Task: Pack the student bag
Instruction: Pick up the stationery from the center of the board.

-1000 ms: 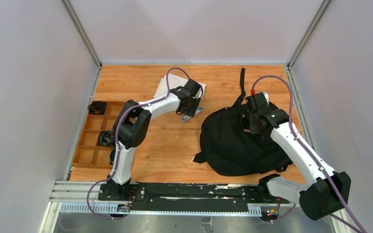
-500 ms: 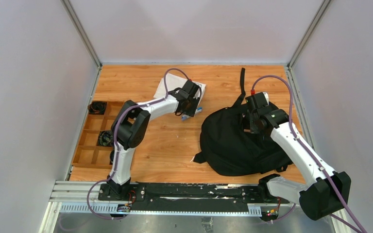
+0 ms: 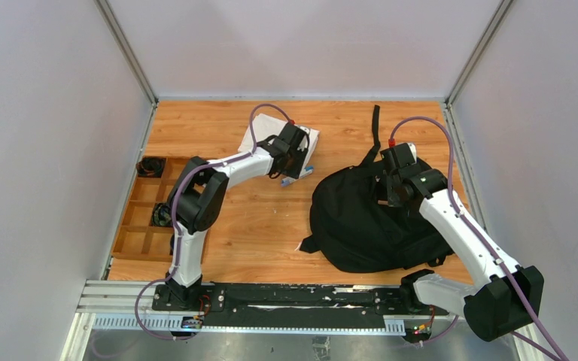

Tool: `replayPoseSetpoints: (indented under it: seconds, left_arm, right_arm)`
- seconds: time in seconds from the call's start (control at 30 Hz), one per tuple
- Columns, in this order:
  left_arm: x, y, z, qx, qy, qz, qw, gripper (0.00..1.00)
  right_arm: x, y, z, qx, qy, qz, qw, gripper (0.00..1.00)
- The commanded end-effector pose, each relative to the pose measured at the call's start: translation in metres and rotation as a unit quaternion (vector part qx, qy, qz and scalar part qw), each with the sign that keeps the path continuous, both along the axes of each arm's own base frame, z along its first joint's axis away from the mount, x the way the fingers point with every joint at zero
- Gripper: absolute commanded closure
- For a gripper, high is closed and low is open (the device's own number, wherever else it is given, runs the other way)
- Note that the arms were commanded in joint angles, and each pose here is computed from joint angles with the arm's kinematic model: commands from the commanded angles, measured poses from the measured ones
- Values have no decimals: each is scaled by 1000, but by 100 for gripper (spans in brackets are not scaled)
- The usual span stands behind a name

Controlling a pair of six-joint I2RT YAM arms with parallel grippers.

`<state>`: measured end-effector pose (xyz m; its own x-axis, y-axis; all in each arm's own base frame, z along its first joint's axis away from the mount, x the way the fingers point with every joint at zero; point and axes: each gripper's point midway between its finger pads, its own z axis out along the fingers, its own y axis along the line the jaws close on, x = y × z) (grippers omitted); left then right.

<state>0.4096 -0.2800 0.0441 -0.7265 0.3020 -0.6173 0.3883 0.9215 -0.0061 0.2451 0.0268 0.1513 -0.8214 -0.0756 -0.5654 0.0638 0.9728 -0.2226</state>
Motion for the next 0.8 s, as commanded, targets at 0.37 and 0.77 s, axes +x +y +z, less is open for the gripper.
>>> replayPoseSetpoints:
  seconds: [0.37, 0.77]
  left_arm:
    - [15, -2, -8, -3, -16, 4, 1000, 54]
    - [6, -2, -25, 0, 4, -4, 1000, 55]
  right_arm:
    - [-8, -9, 1, -10, 14, -9, 1000, 100]
    - [-9, -9, -2, -12, 18, -11, 1000, 100]
